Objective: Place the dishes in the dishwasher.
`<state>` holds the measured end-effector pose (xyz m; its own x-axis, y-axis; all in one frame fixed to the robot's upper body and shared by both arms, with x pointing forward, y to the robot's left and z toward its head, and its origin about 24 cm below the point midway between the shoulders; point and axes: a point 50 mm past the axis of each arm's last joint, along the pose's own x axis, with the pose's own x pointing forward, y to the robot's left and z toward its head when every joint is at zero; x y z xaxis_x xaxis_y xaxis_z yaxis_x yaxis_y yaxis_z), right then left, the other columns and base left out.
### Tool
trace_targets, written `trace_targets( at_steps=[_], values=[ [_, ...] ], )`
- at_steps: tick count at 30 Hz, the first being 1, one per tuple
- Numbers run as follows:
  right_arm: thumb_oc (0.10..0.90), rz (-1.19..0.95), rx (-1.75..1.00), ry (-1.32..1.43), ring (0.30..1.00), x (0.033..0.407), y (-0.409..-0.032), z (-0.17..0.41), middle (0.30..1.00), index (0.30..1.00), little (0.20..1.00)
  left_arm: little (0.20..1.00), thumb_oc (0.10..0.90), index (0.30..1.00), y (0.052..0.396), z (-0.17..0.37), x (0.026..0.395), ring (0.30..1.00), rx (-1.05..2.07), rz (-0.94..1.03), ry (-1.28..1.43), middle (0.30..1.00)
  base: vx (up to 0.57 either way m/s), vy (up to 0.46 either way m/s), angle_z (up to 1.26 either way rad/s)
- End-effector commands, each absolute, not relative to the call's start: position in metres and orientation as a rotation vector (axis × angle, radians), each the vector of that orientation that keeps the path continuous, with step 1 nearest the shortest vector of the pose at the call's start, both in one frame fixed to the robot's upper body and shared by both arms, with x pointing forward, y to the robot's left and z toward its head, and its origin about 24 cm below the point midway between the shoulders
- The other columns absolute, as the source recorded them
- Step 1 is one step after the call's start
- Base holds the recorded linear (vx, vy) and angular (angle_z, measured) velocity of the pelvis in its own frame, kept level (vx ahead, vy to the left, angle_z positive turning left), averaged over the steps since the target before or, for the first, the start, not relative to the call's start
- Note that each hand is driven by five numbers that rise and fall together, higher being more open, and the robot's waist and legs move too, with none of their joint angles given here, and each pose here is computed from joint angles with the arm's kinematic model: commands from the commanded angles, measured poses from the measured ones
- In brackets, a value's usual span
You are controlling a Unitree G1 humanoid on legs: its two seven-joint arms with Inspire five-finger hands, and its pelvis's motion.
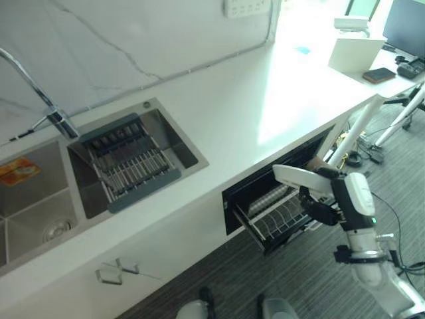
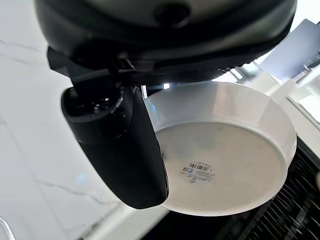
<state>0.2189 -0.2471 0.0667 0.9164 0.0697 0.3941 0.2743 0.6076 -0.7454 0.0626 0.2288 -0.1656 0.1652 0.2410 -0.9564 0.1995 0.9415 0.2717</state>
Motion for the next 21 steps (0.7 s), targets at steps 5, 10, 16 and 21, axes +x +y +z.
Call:
trace_targets(
  at_steps=[5,10,16,21],
  values=[
    [0.400,-0.164,-0.854,-0.651,0.300,0.239,-0.238,0.101,0.300,0.300,0.300,0.900,0.800,0.900,0.240,-0.163,0.064,0.900,0.412,0.025,1.439,0.900,-0.01,0.004,0.09],
    [0.400,-0.102,-0.970,-0.625,0.300,0.250,-0.240,0.093,0.300,0.300,0.300,0.900,0.800,0.900,0.245,-0.162,0.063,0.900,0.443,0.008,1.441,0.900,0.01,-0.002,0.14],
    [0.400,-0.112,-1.042,-0.594,0.300,0.265,-0.250,0.099,0.300,0.300,0.300,0.900,0.800,0.900,0.250,-0.159,0.068,0.900,0.466,-0.025,1.425,0.900,0.01,-0.027,0.14],
    [0.400,-0.149,-1.104,-0.585,0.300,0.278,-0.253,0.107,0.300,0.300,0.300,0.900,0.800,0.900,0.251,-0.158,0.070,0.900,0.474,-0.033,1.421,0.900,0.00,-0.007,0.14]
  ],
)
